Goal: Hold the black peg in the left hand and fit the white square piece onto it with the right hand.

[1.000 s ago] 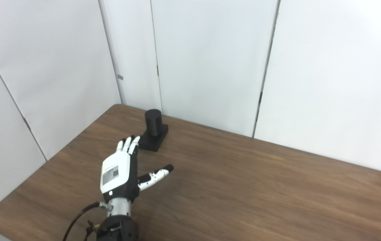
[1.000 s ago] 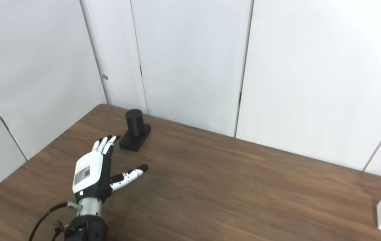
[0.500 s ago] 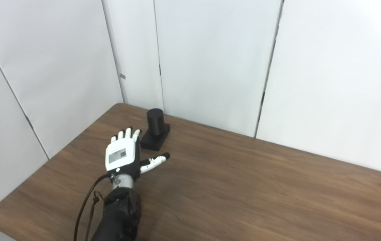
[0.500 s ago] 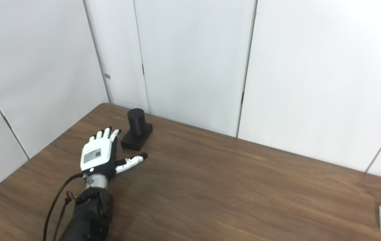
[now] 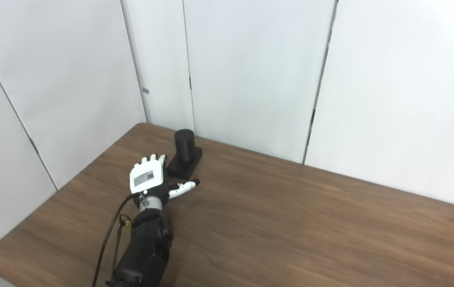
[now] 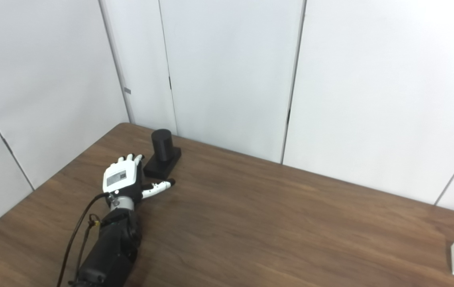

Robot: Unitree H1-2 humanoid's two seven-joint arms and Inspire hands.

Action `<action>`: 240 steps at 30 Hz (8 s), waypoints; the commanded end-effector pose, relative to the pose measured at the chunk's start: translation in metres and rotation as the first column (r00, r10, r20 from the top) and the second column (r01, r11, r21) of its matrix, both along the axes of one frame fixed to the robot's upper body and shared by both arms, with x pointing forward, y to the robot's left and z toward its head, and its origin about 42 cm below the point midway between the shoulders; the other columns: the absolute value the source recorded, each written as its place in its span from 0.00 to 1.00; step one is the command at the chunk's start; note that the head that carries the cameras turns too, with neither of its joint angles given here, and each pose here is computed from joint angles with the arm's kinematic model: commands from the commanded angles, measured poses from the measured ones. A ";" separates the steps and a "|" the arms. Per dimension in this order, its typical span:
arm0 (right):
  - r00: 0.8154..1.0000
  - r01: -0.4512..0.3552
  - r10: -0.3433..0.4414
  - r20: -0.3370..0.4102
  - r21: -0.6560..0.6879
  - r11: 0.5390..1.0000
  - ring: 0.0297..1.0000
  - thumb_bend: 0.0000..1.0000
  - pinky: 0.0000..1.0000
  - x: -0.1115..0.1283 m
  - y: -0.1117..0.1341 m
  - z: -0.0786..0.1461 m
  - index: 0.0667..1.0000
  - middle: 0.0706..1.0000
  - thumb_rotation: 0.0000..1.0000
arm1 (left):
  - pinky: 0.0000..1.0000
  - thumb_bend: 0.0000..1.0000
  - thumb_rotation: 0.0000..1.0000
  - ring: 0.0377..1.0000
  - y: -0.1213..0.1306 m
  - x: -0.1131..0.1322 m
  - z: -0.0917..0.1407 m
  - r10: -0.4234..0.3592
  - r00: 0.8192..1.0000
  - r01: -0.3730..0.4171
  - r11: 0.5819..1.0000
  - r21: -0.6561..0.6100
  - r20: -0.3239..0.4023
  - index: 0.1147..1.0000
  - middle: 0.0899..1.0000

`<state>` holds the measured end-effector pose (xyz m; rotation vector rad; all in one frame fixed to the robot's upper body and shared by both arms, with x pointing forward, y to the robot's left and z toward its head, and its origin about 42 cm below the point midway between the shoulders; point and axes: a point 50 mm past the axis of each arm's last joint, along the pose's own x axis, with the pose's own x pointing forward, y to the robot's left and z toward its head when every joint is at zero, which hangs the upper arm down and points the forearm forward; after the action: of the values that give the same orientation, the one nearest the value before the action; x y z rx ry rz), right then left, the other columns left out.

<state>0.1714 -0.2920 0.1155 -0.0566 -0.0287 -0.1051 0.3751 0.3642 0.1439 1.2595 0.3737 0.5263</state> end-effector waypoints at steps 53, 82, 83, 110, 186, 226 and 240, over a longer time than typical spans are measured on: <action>1.000 -0.009 0.009 -0.010 -0.009 1.000 0.91 0.77 0.90 -0.006 0.004 0.005 0.90 0.89 1.00 | 0.83 0.87 0.66 0.90 -0.005 0.071 0.025 0.053 0.999 -0.054 0.997 0.063 0.013 0.87 0.90; 1.000 -0.016 0.016 -0.016 -0.020 1.000 0.92 0.73 0.94 -0.006 0.001 0.006 0.91 0.90 1.00 | 0.84 0.82 0.63 0.91 -0.009 0.066 0.046 0.020 0.989 -0.027 0.998 0.049 0.148 0.91 0.91; 1.000 -0.016 0.015 -0.017 -0.017 1.000 0.92 0.73 0.94 -0.006 0.001 0.006 0.91 0.90 1.00 | 0.84 0.82 0.62 0.91 -0.008 0.067 0.046 0.023 0.989 -0.031 0.998 0.048 0.148 0.91 0.91; 1.000 -0.009 0.009 -0.018 -0.035 0.999 0.90 0.76 0.90 -0.006 0.001 0.006 0.89 0.86 1.00 | 0.88 0.86 0.69 0.94 0.004 0.082 0.032 0.050 0.999 -0.051 0.982 0.184 0.013 0.83 0.92; 0.999 -0.048 0.046 -0.028 -0.064 0.997 0.96 0.53 1.00 -0.008 0.033 0.040 0.93 0.88 1.00 | 0.82 0.51 0.05 0.88 -0.162 -0.177 0.030 -0.772 0.573 0.820 0.545 -0.177 0.274 0.42 0.80; 0.995 -0.018 0.047 0.090 -0.300 0.954 0.87 0.66 0.79 0.036 0.021 0.095 0.84 0.87 0.22 | 0.85 0.51 0.04 0.85 -0.166 -0.193 -0.037 -0.872 0.481 0.855 0.442 -0.272 0.094 0.42 0.78; 0.998 0.059 -0.032 0.051 -0.780 0.623 0.95 0.81 0.89 0.127 -0.051 0.153 0.80 0.93 0.15 | 0.85 0.51 0.05 0.86 -0.161 -0.192 -0.038 -0.868 0.487 0.850 0.444 -0.285 0.099 0.42 0.79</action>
<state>0.2865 -0.3384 0.2478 -0.9060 -0.0510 -0.1132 0.1873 0.1934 0.1175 0.9730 -0.2594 -0.4534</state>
